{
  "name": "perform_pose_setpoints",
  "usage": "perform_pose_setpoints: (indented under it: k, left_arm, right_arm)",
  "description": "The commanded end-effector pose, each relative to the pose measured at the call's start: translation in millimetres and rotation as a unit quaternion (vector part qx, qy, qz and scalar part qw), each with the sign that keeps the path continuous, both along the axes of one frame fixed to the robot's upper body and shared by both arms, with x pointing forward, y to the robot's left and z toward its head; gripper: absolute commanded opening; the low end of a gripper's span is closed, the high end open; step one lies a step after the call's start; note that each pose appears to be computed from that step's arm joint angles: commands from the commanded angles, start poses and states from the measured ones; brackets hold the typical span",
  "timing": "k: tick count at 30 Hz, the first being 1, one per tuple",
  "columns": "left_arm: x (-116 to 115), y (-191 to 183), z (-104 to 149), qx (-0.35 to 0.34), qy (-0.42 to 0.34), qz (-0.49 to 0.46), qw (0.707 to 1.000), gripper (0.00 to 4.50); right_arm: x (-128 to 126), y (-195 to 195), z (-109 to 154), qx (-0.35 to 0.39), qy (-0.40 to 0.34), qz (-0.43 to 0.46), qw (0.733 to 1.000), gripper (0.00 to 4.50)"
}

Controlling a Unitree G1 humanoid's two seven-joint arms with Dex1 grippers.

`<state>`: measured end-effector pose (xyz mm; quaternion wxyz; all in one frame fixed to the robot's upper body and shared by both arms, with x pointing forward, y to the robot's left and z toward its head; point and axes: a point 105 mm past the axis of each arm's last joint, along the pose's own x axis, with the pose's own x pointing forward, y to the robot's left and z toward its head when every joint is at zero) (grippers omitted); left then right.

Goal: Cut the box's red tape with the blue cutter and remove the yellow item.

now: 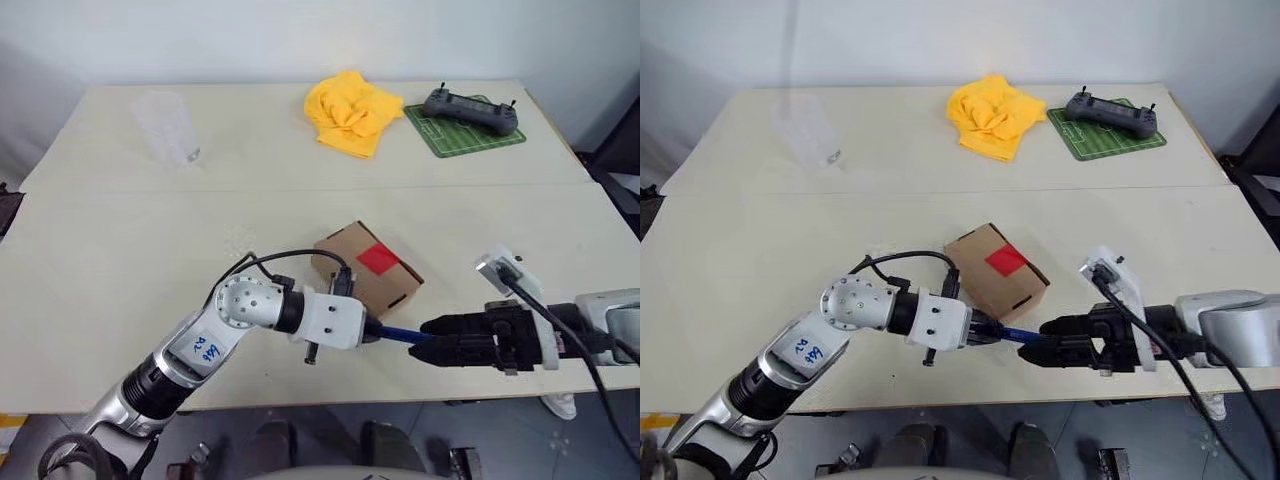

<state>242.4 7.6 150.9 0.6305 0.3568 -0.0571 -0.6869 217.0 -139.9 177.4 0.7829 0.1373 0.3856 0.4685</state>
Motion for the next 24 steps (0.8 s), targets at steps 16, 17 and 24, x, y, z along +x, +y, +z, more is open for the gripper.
perform_pose_setpoints:
  k: [16,17,24]
  left_arm:
    - [-0.3,-11.4,5.2,0.002,-0.009,-0.004,1.000,0.41]
    - [-0.3,-11.7,5.2,0.003,-0.010,-0.004,1.000,0.41]
    - [-0.3,-12.6,5.3,0.004,-0.013,-0.007,1.000,0.41]
  right_arm:
    - [9.0,10.0,-21.0,0.005,0.039,-0.024,0.999,4.49]
    - [9.0,9.8,-21.9,0.004,0.040,-0.025,0.999,4.49]
    - [18.4,10.3,-22.3,0.010,0.033,-0.050,0.998,3.60]
